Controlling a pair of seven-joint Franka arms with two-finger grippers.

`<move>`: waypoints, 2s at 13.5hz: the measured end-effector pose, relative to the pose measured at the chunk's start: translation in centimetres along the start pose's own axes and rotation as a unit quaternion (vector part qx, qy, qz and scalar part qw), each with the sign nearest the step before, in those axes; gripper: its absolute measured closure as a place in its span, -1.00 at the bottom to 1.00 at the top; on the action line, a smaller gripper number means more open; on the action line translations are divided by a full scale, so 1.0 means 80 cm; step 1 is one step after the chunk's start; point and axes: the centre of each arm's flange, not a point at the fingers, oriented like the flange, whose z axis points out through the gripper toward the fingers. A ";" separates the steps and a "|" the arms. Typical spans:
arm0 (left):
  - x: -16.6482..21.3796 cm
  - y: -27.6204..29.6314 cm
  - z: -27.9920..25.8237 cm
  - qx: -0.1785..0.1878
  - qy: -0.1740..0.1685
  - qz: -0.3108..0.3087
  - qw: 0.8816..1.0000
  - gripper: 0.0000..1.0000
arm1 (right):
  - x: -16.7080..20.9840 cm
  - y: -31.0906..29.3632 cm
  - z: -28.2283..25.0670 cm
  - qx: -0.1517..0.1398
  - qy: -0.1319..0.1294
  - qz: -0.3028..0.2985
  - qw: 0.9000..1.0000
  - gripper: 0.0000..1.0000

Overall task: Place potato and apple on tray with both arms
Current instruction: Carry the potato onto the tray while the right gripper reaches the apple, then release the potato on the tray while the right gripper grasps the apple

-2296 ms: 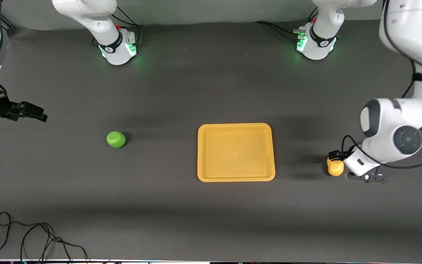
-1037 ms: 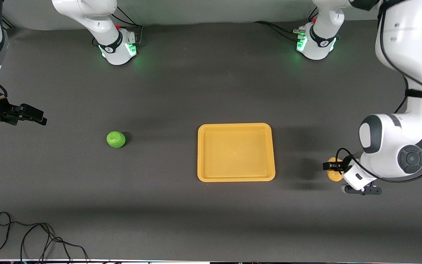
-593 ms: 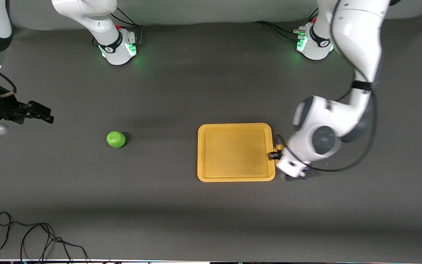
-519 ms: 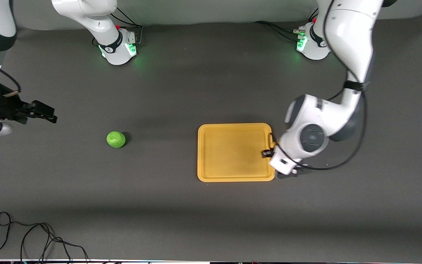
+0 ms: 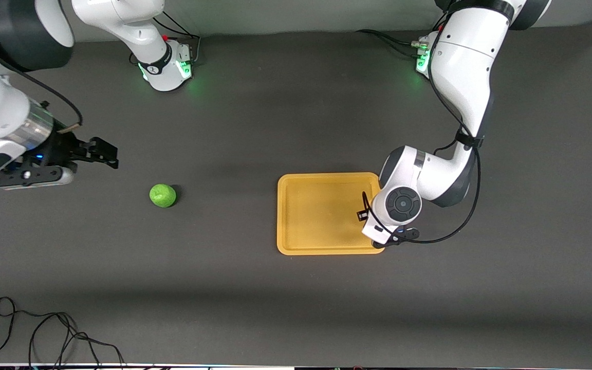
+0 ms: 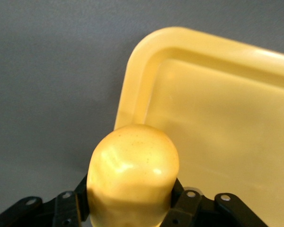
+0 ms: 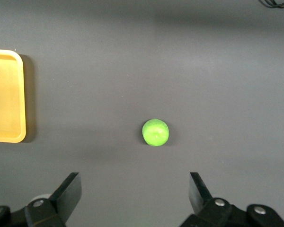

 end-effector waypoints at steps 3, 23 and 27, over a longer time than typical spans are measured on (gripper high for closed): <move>-0.013 0.016 0.005 0.001 0.003 0.002 1.000 -0.23 | -0.036 0.009 0.046 0.002 0.019 0.004 1.000 -1.00; -0.007 -0.054 -0.213 -0.002 0.091 -0.002 0.996 -1.00 | -0.063 0.039 0.431 -0.015 0.025 -0.027 0.999 -1.00; 0.005 -0.107 -0.255 0.008 0.091 0.027 0.995 -1.00 | -0.062 0.041 0.436 -0.016 0.022 -0.026 0.999 -0.45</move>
